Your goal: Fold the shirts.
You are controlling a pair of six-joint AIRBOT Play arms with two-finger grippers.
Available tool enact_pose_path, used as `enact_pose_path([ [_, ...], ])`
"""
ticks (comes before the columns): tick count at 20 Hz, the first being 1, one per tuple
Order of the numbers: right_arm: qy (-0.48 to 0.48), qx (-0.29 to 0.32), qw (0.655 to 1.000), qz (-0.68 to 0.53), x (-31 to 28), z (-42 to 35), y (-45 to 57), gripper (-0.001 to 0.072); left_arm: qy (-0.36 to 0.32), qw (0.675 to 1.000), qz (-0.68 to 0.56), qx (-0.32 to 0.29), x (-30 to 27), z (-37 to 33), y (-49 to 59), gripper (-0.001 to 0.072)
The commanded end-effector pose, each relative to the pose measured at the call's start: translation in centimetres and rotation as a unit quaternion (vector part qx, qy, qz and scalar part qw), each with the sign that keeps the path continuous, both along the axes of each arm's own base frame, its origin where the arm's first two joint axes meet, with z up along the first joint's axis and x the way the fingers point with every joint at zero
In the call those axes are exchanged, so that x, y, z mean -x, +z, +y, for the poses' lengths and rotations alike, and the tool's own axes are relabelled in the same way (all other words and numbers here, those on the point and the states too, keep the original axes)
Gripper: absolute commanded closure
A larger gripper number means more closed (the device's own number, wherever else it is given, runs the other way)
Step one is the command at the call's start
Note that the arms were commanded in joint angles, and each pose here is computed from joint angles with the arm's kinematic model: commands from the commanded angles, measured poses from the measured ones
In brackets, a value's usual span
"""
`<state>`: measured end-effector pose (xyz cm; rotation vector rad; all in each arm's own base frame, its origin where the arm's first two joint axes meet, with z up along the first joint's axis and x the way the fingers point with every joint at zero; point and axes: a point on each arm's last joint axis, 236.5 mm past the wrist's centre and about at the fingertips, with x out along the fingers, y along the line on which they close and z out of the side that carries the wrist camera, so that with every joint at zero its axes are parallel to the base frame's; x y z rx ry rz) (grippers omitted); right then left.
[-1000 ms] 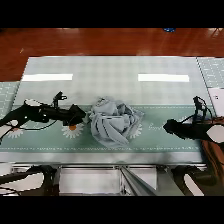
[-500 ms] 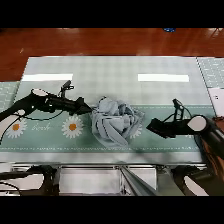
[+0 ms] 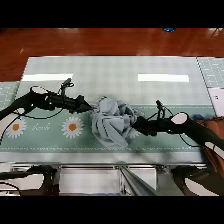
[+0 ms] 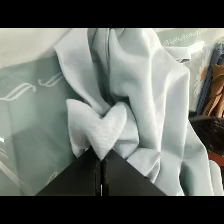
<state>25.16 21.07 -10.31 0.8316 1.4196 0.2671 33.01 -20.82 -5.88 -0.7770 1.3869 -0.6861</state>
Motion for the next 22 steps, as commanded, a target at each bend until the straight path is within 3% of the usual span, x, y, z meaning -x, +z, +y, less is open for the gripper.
enact_pose_path([
  [1, 0.011, -0.018, 0.999, -0.044, -3.1, 1.4, 1.0, 0.0633, 0.012, 1.0, -0.008, -0.006, -0.8, 0.4, -0.1, 0.0694],
  [2, 0.034, -0.022, 0.997, -0.061, -3.8, 2.1, 2.0, 0.0686, 0.016, 1.0, -0.012, -0.004, -1.2, 0.7, 0.2, 0.0693],
  [5, 0.096, -0.003, 0.988, -0.121, -6.9, 1.2, 7.5, 0.0687, 0.073, 0.993, -0.055, 0.068, -5.9, 3.8, 6.9, 0.0694],
  [7, 0.093, 0.061, 0.975, -0.192, -10.7, -2.3, 13.9, 0.0687, 0.138, 0.971, -0.148, 0.126, -10.3, 8.2, 16.0, 0.0694],
  [10, 0.052, 0.162, 0.93, -0.327, -15.2, -9.0, 28.0, 0.0688, 0.199, 0.921, -0.296, 0.156, -12.8, 14.1, 29.9, 0.0694],
  [14, 0.012, 0.223, 0.85, -0.478, -12.5, -13.0, 45.7, 0.0688, 0.176, 0.862, -0.466, 0.092, -9.1, 16.1, 43.6, 0.0694],
  [17, -0.004, 0.248, 0.802, -0.544, -6.4, -14.0, 52.8, 0.0687, 0.168, 0.82, -0.545, -0.043, -4.7, 16.7, 48.2, 0.0694],
  [20, -0.016, 0.285, 0.787, -0.547, 0.7, -15.8, 54.1, 0.0687, 0.186, 0.785, -0.574, -0.144, -0.7, 17.2, 50.3, 0.0694],
  [22, -0.033, 0.316, 0.783, -0.535, 4.8, -17.7, 53.5, 0.0687, 0.18, 0.778, -0.583, -0.149, 1.4, 15.9, 51.2, 0.0694],
])
